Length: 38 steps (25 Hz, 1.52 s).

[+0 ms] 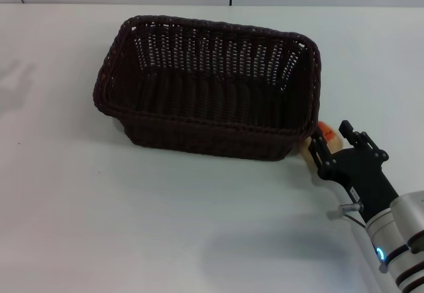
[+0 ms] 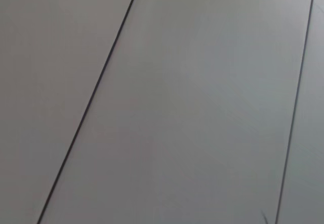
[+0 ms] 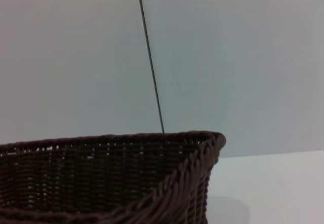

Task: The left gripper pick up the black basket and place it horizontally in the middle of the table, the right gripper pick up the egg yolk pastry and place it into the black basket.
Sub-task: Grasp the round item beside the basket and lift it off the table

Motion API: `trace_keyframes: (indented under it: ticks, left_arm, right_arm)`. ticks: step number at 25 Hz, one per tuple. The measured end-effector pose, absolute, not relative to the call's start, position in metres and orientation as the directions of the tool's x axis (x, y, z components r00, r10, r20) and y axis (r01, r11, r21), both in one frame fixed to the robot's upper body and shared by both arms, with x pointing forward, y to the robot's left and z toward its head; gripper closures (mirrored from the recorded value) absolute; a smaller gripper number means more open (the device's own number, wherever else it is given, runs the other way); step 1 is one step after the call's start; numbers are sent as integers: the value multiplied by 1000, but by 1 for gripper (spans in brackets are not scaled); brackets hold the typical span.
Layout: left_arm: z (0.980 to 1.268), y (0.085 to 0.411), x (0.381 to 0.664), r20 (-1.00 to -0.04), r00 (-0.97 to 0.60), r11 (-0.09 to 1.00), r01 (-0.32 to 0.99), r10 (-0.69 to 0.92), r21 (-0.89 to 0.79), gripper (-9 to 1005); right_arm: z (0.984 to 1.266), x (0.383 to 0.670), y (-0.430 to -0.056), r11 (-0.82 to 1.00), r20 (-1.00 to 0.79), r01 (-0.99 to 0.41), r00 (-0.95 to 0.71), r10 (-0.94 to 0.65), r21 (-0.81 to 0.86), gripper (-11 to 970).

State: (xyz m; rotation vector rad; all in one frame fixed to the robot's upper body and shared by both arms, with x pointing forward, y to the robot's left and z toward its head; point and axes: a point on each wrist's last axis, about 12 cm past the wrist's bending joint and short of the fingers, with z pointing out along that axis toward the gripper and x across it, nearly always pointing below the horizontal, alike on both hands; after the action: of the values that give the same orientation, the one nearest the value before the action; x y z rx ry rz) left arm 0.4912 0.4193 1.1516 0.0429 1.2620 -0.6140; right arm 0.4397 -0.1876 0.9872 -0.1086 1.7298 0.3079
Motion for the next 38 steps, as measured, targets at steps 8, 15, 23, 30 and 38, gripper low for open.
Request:
trace_keyframes:
  ticks: [8, 15, 23, 30, 38]
  left_arm:
    - [1152, 421, 488, -896, 176, 841, 454, -408, -294, 668]
    - [1153, 420, 487, -895, 177, 837, 464, -408, -290, 668]
    - [1153, 421, 487, -896, 179, 838, 463, -406, -288, 668]
    - [1155, 423, 483, -891, 197, 840, 463, -408, -283, 667]
    - [1156, 423, 484, -891, 199, 839, 466, -409, -281, 667]
  right_arm:
    - [982, 441, -192, 966, -970, -208, -222, 102, 150, 436]
    - [981, 443, -191, 965, -967, -214, -233, 101, 152, 441]
    - [984, 439, -190, 966, -973, -212, -207, 106, 150, 507]
    - [984, 441, -191, 967, -973, -206, -206, 105, 148, 616]
    - [984, 440, -191, 968, -973, -205, -207, 103, 146, 864]
